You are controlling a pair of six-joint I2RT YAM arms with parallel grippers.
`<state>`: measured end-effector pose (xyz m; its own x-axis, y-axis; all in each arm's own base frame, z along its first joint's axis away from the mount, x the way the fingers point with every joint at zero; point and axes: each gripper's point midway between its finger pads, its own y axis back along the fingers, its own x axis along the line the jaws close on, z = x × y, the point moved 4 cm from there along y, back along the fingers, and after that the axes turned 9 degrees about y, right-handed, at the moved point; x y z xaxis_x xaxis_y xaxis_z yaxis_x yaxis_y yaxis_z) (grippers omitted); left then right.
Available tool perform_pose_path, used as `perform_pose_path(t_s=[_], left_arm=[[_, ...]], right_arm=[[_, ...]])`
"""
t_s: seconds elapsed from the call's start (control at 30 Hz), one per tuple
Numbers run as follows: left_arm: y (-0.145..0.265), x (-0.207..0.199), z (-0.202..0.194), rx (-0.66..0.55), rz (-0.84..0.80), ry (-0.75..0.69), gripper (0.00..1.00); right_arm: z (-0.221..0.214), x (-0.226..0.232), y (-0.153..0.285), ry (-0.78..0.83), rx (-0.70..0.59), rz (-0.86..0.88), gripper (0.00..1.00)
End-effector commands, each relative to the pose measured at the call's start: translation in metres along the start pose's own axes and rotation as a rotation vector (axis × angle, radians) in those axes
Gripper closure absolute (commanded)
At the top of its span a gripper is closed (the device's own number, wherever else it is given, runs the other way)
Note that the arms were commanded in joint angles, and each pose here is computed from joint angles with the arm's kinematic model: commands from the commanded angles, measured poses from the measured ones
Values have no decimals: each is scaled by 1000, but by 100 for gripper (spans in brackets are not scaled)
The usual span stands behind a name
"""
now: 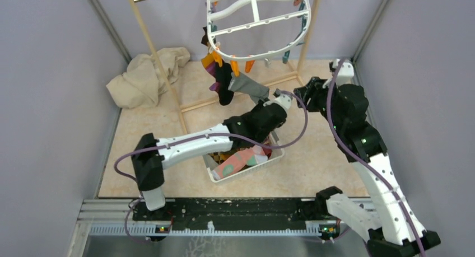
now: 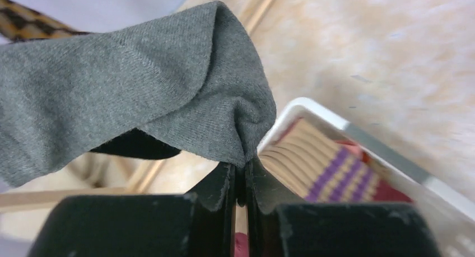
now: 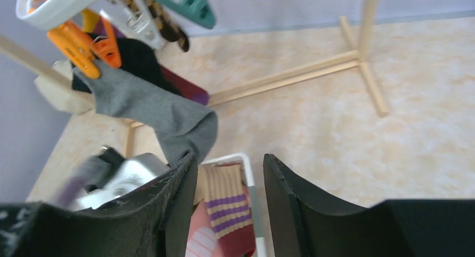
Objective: Remove the socks clipped to the hanger
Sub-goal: Adjust the hanger on the clothesline.
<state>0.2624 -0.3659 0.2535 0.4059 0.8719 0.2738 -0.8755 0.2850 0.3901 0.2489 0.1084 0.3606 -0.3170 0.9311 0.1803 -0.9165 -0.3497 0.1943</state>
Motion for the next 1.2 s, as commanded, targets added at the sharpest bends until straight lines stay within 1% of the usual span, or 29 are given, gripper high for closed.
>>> perform_pose_path(t_s=[0.0, 0.07, 0.13, 0.23, 0.37, 0.47, 0.6, 0.67, 0.73, 0.87, 1.0, 1.17], left_arm=[[-5, 26, -8, 59, 383, -279, 88], [-11, 24, -13, 85, 429, -341, 86], [-15, 22, -15, 91, 443, -378, 86], [-17, 22, -9, 75, 449, -420, 84], [-24, 18, 1, 61, 465, -500, 84], [-31, 11, 5, 62, 453, -560, 84], [-45, -2, 9, 70, 434, -647, 84], [-53, -10, 7, 77, 419, -675, 85], [-61, -18, 4, 88, 406, -700, 85], [-75, -34, 9, 91, 370, -723, 85], [-83, -45, 27, 56, 360, -735, 85], [-84, -46, 56, -13, 400, -772, 85]], right_arm=[[28, -28, 28, 49, -79, -213, 51], [35, -27, 30, 48, -90, -208, 51], [44, -19, 33, 49, -108, -164, 51], [62, -2, 39, 48, -150, -54, 52], [89, 28, 52, 60, -209, 132, 58], [109, 47, 61, 69, -226, 247, 59], [120, 63, 57, 67, -190, 350, 61], [120, 68, 53, 51, -168, 385, 67], [120, 73, 46, 31, -149, 413, 71], [109, 83, 30, 12, -112, 425, 72], [101, 93, 11, 43, -74, 410, 72], [100, 94, -11, 82, -52, 366, 71]])
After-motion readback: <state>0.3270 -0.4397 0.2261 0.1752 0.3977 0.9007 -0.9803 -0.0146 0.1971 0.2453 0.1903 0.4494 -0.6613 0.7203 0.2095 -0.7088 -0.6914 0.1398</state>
